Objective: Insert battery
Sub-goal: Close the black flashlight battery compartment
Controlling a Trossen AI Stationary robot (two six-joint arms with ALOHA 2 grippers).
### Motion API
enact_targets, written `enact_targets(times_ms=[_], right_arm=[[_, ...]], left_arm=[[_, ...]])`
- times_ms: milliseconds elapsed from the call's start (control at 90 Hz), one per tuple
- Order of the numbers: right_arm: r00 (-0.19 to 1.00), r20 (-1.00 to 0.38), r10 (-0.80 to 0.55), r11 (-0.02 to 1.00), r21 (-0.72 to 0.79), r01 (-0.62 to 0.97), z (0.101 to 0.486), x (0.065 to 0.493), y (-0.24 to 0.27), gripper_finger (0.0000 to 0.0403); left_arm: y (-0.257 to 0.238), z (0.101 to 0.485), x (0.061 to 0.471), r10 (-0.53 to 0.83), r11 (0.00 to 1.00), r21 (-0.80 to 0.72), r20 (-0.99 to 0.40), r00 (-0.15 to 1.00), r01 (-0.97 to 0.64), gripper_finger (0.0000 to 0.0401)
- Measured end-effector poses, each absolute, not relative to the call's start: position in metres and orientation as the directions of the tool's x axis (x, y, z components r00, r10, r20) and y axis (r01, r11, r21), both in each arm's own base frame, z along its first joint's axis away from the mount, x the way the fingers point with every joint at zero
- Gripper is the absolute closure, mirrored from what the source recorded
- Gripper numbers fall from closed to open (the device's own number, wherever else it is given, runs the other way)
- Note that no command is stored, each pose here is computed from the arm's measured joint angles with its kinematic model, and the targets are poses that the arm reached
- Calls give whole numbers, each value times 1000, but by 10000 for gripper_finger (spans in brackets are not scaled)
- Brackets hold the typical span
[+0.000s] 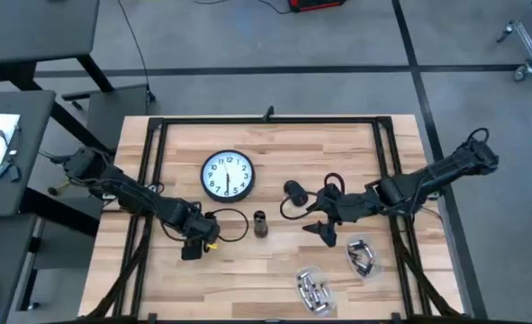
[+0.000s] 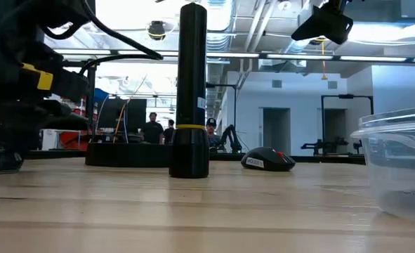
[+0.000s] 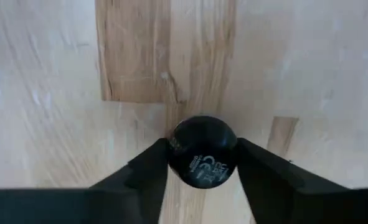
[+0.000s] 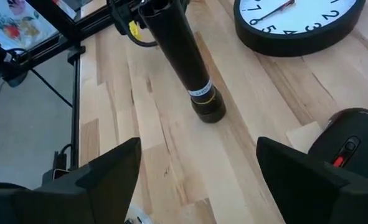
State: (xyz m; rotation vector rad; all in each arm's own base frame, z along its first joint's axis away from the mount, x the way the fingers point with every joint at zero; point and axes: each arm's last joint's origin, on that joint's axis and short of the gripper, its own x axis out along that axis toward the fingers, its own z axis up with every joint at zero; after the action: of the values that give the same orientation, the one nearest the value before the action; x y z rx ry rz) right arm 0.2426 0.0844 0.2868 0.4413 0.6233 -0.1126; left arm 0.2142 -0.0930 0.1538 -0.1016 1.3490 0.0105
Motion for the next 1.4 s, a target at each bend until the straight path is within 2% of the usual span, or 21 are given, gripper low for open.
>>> enact_targets(times_ms=[78, 344, 556, 756, 856, 1400], right_arm=[[809, -587, 29, 901, 365, 233, 287, 243, 84, 97], [808, -588, 29, 902, 364, 233, 287, 242, 84, 97], [790, -613, 22, 907, 345, 242, 284, 241, 84, 97], [790, -613, 22, 907, 345, 242, 284, 241, 84, 97], [790, -613, 22, 907, 345, 242, 284, 241, 84, 97], [788, -616, 22, 906, 345, 244, 284, 240, 84, 97]], left_arm=[[-93, 155, 215, -53, 995, -69, -973, 223, -67, 281], [-94, 156, 216, -52, 989, -81, -974, 220, -125, 281], [-95, 160, 219, -60, 991, -87, -969, 238, -106, 280], [-95, 158, 218, -58, 992, -83, -971, 234, -100, 210], [-95, 159, 219, -56, 991, -83, -968, 246, -101, 190], [-92, 152, 213, -32, 994, -53, -974, 223, -91, 196]])
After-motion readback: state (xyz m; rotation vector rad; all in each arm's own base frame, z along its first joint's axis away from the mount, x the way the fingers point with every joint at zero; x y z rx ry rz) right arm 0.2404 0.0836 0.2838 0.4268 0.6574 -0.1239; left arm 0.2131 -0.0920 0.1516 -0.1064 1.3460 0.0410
